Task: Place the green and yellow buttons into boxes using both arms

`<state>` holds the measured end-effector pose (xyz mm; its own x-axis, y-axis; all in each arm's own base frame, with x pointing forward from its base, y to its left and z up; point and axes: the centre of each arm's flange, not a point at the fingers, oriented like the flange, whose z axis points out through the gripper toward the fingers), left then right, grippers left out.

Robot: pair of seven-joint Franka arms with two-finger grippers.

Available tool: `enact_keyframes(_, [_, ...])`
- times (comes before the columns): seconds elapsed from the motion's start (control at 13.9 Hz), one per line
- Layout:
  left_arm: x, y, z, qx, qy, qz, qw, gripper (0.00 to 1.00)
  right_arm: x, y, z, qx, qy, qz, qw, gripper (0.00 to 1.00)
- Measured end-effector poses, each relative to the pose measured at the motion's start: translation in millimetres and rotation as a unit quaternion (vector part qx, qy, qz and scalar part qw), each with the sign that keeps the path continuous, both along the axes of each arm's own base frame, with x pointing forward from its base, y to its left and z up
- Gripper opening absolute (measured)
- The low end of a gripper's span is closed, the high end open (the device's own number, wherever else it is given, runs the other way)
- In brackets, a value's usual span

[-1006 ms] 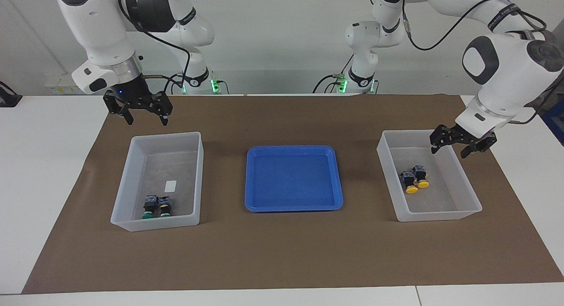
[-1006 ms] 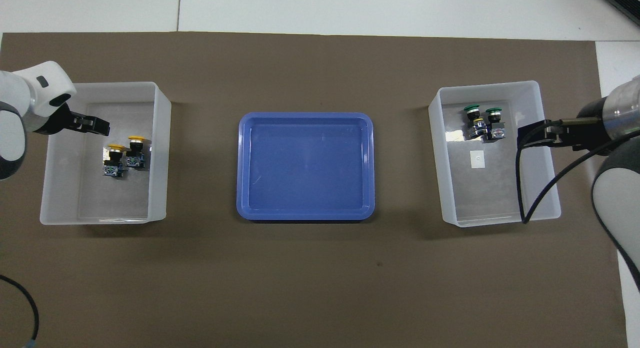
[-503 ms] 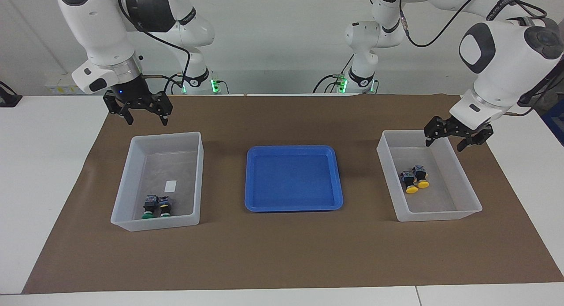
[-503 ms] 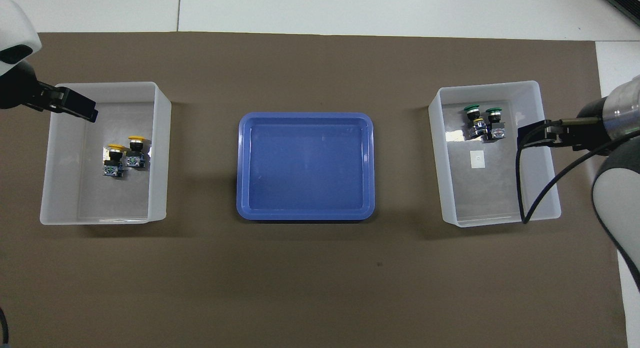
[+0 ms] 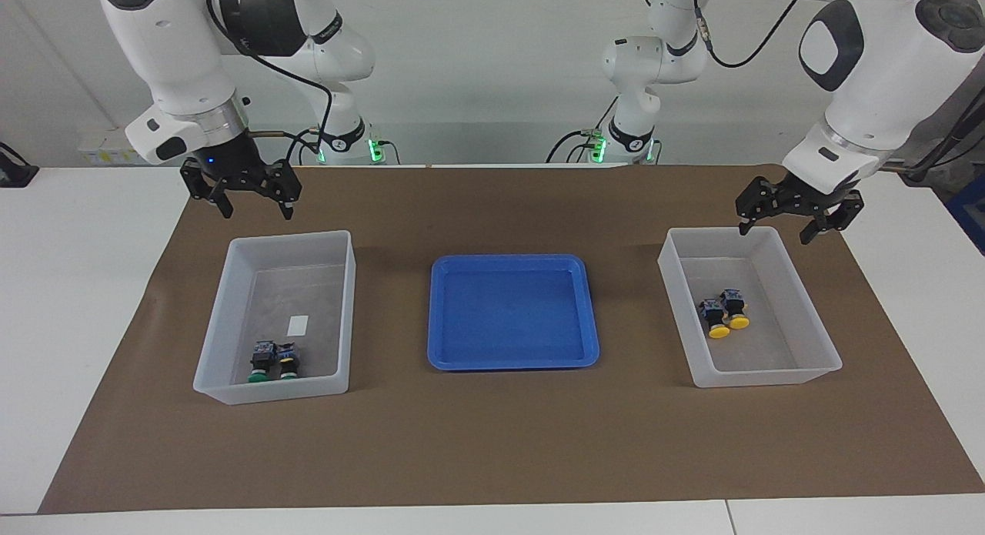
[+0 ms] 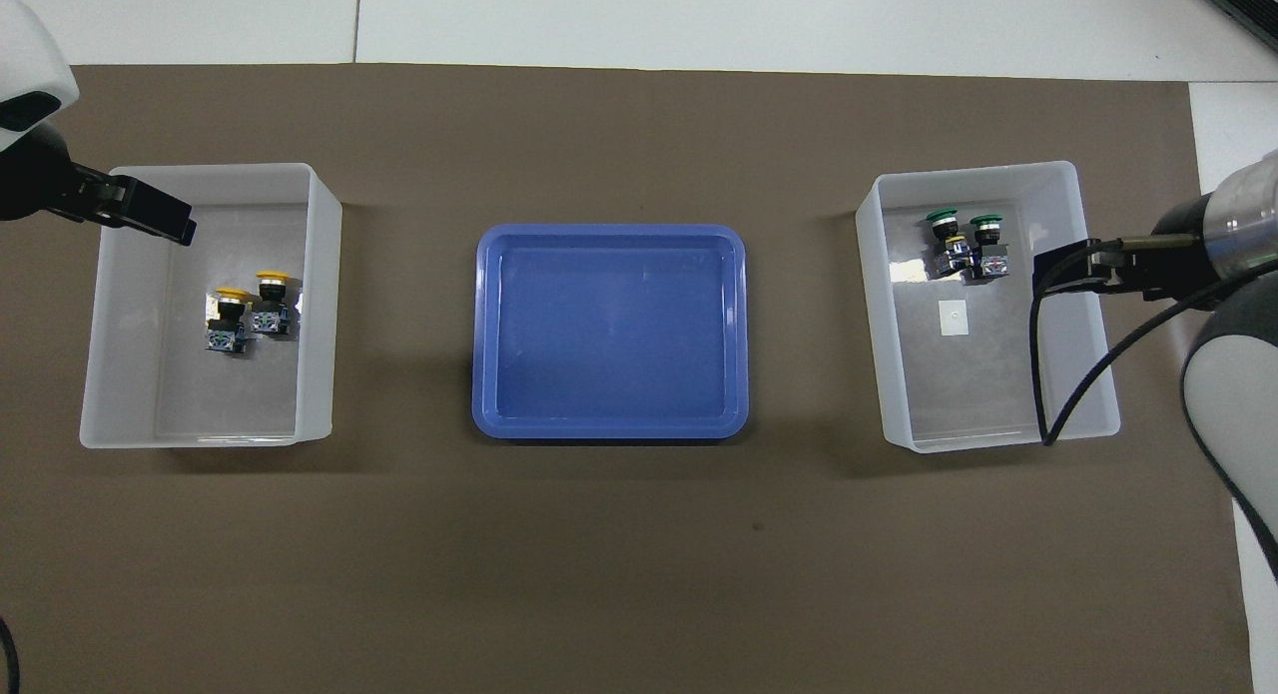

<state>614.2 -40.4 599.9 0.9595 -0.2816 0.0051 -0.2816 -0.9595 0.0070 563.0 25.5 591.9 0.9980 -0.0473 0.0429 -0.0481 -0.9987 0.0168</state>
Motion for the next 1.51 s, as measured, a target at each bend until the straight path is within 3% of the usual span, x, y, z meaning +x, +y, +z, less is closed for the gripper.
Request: enact_keyframes(1.51, [-8.9,-6.9,-6.2,0.000,0.010,-0.006,1.000,1.00,0.0,0.0,0.0,0.000,0.000,0.000,1.000,1.00])
